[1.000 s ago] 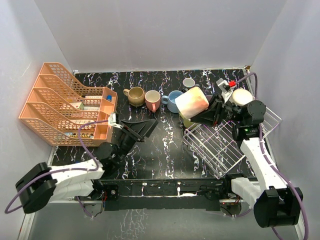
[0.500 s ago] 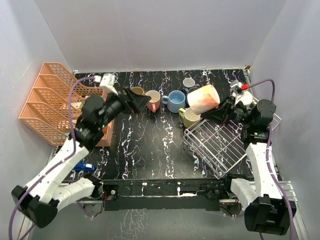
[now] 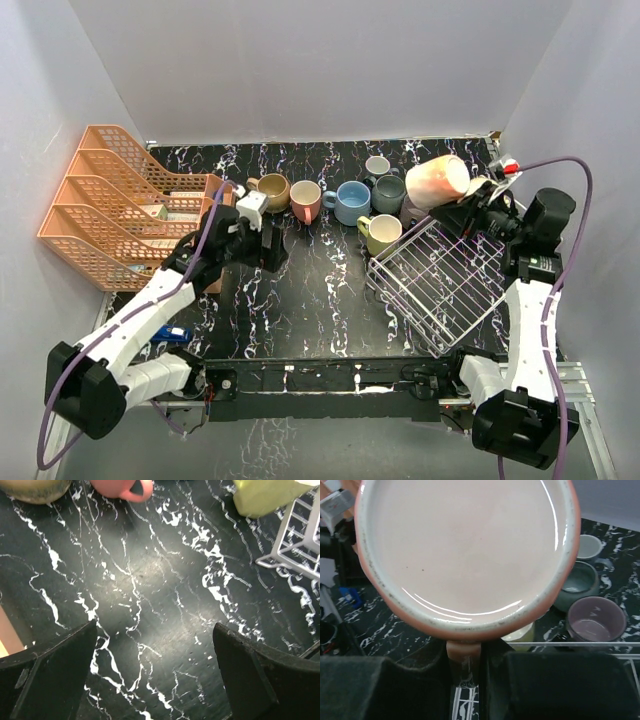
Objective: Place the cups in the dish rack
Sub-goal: Turn the cup upside down in the dish rack.
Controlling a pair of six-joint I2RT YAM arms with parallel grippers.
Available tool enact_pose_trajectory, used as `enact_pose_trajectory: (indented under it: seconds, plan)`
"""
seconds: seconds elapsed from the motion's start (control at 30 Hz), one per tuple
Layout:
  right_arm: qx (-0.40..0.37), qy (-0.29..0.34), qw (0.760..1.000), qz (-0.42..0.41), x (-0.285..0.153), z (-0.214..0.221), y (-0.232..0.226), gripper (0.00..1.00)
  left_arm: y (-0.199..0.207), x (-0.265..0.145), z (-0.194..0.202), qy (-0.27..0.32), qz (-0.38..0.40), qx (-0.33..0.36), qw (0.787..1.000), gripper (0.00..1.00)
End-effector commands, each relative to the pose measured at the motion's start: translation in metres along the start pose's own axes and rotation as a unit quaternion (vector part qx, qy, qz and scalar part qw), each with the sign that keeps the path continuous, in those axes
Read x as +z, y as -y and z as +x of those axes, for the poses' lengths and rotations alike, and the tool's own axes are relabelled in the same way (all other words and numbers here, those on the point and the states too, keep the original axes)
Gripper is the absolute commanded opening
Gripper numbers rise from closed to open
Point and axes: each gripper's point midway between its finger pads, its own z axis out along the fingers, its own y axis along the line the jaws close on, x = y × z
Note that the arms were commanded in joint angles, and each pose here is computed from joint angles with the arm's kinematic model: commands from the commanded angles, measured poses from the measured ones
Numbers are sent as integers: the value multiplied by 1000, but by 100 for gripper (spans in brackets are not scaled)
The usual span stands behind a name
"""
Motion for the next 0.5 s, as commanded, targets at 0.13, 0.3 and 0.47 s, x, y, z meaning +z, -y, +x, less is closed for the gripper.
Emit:
enact_pose_trajectory:
  seconds: [0.13,0.3,0.47]
  plan:
    - [-143,-15,979,145,-20,-34,42,8,-16,-25,-15,85,-40,50,994,97]
    - [-151,-41,967,203,-33,-24,63,8,-22,-31,-8,88,-54,56,993,97]
    - [-147,-69,957,241,-45,-6,80,8,-27,-37,-11,98,-71,62,991,97]
